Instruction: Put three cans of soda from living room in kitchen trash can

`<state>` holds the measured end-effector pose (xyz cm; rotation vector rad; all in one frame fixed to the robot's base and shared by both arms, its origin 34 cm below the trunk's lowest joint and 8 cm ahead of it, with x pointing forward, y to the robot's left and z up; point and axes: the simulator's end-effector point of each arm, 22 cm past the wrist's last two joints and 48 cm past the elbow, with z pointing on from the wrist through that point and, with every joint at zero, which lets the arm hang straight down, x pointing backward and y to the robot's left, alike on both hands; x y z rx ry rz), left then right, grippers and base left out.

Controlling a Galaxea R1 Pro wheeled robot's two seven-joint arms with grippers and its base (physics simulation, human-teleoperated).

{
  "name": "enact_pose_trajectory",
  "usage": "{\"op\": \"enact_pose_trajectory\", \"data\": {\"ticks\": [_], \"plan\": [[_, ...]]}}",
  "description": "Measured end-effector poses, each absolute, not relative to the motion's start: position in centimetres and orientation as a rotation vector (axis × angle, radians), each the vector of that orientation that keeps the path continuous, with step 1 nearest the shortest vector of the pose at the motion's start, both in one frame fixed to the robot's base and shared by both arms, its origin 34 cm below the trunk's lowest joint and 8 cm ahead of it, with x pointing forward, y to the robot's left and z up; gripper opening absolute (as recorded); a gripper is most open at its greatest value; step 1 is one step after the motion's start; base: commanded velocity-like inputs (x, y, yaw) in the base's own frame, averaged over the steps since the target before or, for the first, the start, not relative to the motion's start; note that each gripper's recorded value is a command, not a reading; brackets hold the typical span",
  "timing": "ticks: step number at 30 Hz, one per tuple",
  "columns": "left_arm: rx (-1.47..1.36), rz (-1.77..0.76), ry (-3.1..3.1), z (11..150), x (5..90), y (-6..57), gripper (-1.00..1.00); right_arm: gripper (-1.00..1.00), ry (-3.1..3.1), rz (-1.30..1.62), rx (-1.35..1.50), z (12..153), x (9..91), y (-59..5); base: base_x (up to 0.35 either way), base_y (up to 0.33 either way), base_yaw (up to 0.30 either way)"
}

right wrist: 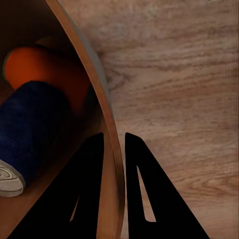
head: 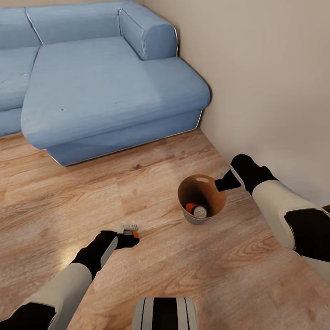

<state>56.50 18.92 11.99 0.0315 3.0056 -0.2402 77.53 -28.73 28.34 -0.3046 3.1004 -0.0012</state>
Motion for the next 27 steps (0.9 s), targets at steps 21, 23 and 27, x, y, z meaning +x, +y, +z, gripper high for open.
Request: {"op": "enact_pose_trajectory", "data": {"ticks": [21, 23, 27], "plan": [[0.033, -0.239, 2.96, 12.9, 58.3, 19.0, 1.0, -1.0, 3.101, 0.005, -0.305, 28.3, 77.5, -28.5, 0.0, 0.0, 0.0], [0.033, -0.239, 2.96, 12.9, 58.3, 19.0, 1.0, -1.0, 3.101, 0.004, -0.306, 28.3, 77.5, -28.5, 0.0, 0.0, 0.0], [0.034, -0.239, 2.96, 12.9, 58.3, 19.0, 1.0, -1.0, 3.101, 0.006, -0.306, 28.3, 77.5, -28.5, 0.0, 0.0, 0.0]]}}
